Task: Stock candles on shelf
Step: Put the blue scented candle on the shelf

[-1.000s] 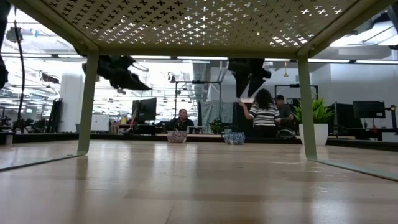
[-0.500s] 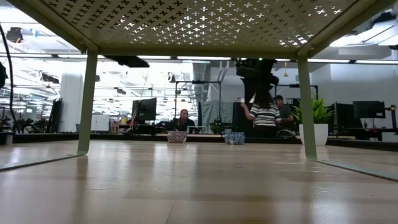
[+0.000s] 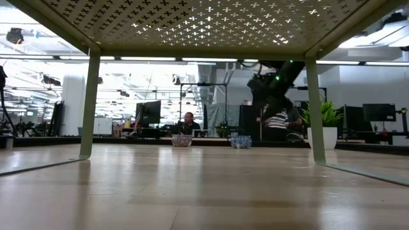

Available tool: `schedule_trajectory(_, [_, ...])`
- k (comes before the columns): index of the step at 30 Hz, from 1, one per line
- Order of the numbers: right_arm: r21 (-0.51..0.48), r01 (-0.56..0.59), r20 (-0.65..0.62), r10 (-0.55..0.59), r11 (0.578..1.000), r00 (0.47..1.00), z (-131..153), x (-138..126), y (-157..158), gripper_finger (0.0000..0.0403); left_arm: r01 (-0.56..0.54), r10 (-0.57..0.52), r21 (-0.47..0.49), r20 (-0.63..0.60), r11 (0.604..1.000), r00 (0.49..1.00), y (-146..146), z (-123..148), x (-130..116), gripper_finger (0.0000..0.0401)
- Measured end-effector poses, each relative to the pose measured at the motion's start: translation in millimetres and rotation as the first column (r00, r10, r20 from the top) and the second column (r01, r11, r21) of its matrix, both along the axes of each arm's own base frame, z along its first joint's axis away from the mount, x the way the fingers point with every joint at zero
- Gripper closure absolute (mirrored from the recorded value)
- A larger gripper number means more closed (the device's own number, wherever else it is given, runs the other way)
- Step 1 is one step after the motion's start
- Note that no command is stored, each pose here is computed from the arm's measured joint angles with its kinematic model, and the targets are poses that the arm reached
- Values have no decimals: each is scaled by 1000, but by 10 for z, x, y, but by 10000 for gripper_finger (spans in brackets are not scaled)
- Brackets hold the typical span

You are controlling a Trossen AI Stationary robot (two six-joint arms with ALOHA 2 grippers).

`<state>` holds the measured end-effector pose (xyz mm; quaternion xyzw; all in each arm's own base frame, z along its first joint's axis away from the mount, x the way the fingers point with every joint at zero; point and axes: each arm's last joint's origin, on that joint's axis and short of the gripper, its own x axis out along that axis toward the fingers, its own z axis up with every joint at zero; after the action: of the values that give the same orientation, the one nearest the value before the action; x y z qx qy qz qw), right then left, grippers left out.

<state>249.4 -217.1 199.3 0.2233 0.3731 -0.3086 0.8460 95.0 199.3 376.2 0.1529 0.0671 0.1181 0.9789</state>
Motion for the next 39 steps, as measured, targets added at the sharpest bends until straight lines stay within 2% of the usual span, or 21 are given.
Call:
schedule_trajectory(4, [0, 57, 5, -57, 998, 998, -53, -117, -106, 97, -2, 2, -1, 18, 1000, 1000, -78, 59, -27, 116])
schedule_trajectory(8, [23, 24, 4, -24, 999, 1000, -99, -120, -120, 97, 0, 1, -29, 35, 1000, 999, -126, 91, -38, 116])
schedule_trajectory(16, [-24, 36, -32, -37, 999, 999, -105, -83, -95, 97, 23, -19, -86, 52, 996, 998, -162, 99, 7, 116])
schedule_trajectory(29, [-14, 52, -68, -53, 999, 996, -346, 128, -128, 97, 103, -97, -111, 59, 988, 994, -246, 99, 152, 116])
schedule_trajectory(39, [37, 64, -110, -59, 997, 992, -540, 229, -115, 97, 118, -112, -110, 59, 987, 992, -263, 101, 177, 116])
